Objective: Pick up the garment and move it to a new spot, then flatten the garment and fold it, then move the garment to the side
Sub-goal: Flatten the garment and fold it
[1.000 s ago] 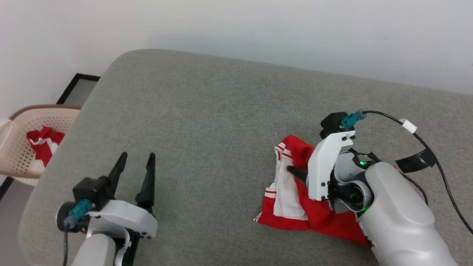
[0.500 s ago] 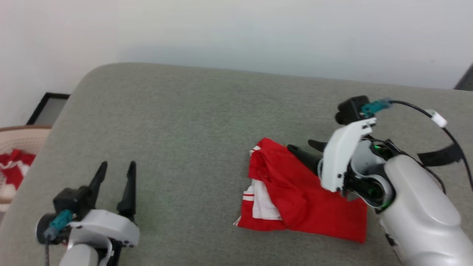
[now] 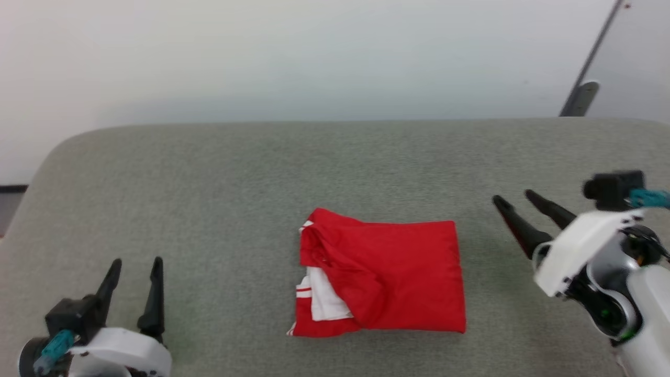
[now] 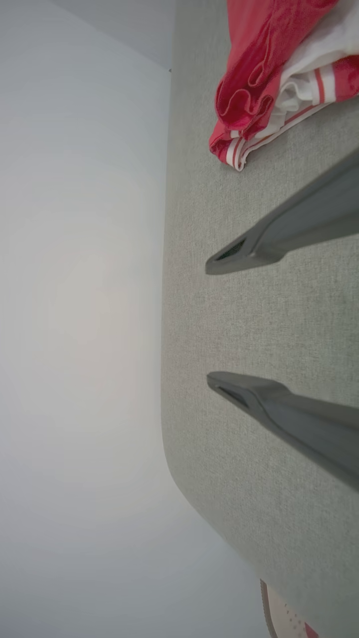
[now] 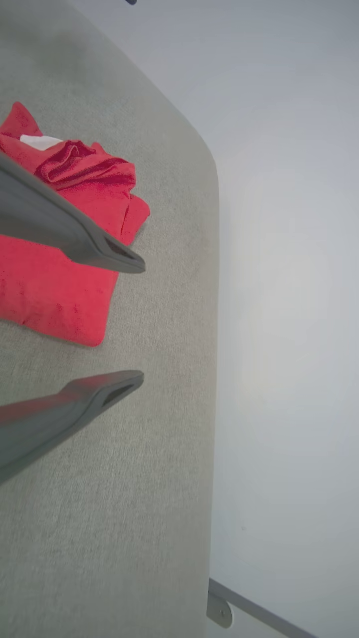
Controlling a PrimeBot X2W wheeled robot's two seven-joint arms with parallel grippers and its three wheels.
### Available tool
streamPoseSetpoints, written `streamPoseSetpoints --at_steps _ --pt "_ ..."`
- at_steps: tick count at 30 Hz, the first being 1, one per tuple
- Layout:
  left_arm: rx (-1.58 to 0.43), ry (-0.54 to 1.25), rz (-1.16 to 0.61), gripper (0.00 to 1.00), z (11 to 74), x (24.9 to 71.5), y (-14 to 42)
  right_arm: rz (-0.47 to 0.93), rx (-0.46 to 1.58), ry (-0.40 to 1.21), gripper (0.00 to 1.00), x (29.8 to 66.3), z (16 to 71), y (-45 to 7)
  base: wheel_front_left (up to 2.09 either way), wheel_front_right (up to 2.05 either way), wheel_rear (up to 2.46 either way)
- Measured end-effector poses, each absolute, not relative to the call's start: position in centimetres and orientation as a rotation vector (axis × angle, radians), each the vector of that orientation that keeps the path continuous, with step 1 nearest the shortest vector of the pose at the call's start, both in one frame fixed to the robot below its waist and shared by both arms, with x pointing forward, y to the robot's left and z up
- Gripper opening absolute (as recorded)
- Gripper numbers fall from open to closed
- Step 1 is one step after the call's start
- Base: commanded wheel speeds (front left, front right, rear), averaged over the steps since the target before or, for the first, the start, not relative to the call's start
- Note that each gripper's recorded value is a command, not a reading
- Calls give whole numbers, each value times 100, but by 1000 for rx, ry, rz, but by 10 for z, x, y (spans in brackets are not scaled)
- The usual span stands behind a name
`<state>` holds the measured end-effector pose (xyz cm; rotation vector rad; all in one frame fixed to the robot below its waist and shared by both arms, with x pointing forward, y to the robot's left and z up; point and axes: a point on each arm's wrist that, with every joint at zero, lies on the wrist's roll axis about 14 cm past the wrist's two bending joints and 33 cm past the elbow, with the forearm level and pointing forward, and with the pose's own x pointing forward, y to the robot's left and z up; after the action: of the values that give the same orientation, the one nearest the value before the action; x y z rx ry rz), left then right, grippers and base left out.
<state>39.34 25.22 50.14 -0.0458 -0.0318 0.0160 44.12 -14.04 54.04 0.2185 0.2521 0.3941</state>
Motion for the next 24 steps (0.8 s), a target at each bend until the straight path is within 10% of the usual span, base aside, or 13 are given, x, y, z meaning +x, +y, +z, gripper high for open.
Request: streamPoseSetpoints --at_steps 24 --pt "-24 -46 3 100 504 378 247 62 188 6 100 378 523 -252 0 0 0"
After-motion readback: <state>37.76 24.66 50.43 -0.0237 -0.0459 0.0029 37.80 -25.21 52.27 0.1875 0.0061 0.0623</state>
